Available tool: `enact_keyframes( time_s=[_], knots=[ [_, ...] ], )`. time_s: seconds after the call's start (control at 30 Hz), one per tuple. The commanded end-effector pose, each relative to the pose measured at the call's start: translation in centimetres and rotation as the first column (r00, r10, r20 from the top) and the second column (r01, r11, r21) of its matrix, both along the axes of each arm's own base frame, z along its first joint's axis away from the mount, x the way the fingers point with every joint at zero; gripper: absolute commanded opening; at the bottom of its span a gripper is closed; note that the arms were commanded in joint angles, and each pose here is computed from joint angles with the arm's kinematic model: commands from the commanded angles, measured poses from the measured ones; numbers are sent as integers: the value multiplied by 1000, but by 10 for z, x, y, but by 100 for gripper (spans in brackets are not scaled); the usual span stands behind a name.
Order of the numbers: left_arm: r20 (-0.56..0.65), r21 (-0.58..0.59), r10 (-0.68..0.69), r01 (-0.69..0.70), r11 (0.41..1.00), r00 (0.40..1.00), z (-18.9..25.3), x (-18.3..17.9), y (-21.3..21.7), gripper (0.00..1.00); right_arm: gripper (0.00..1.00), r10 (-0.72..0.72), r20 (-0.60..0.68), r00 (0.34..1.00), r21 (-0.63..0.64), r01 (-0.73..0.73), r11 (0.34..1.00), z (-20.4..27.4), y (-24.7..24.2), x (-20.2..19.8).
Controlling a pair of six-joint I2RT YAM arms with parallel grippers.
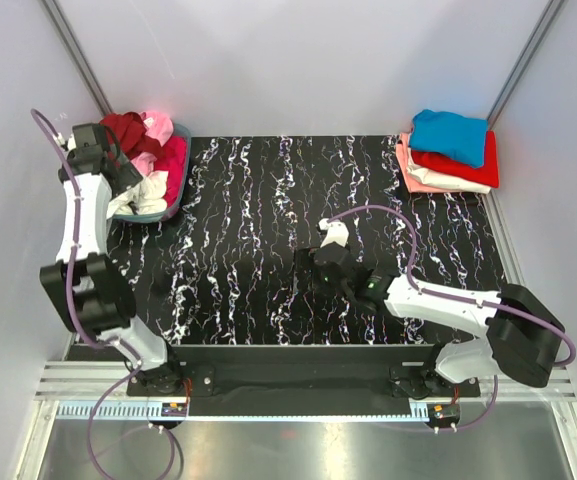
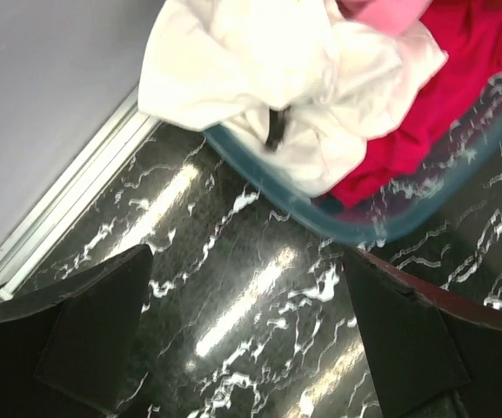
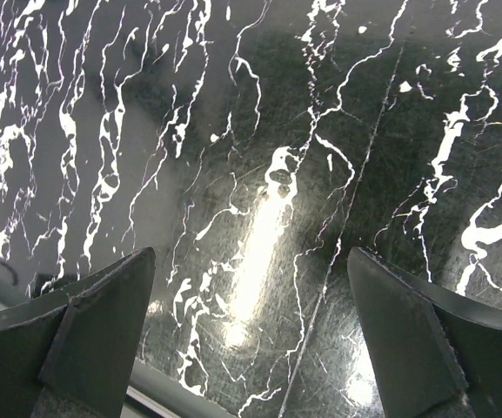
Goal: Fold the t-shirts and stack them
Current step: Grab the tshirt from the pile, then move the tshirt to the center of the board
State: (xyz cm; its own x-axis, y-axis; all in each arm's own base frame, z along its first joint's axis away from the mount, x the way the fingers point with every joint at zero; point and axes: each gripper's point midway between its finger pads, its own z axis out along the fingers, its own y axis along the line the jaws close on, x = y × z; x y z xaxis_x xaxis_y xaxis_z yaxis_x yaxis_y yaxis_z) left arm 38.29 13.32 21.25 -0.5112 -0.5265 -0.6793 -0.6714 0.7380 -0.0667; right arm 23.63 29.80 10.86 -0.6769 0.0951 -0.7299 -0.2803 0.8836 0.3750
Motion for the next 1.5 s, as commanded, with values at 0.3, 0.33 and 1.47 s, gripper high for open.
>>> enact_keyframes(
  time_s=[0.3,0.33,1.47],
  knots=[
    [43,51,-28,26,998,999,-38,115,46,97,100,57,20,998,17,-57,998,12,14,1],
    [24,58,-27,25,998,999,-43,117,49,95,100,58,18,998,17,-58,998,11,15,1],
    [788,341,-577,626,701,216,387,-56,-248,2,100,-311,181,933,297,249,922,60,-79,-2]
  ],
)
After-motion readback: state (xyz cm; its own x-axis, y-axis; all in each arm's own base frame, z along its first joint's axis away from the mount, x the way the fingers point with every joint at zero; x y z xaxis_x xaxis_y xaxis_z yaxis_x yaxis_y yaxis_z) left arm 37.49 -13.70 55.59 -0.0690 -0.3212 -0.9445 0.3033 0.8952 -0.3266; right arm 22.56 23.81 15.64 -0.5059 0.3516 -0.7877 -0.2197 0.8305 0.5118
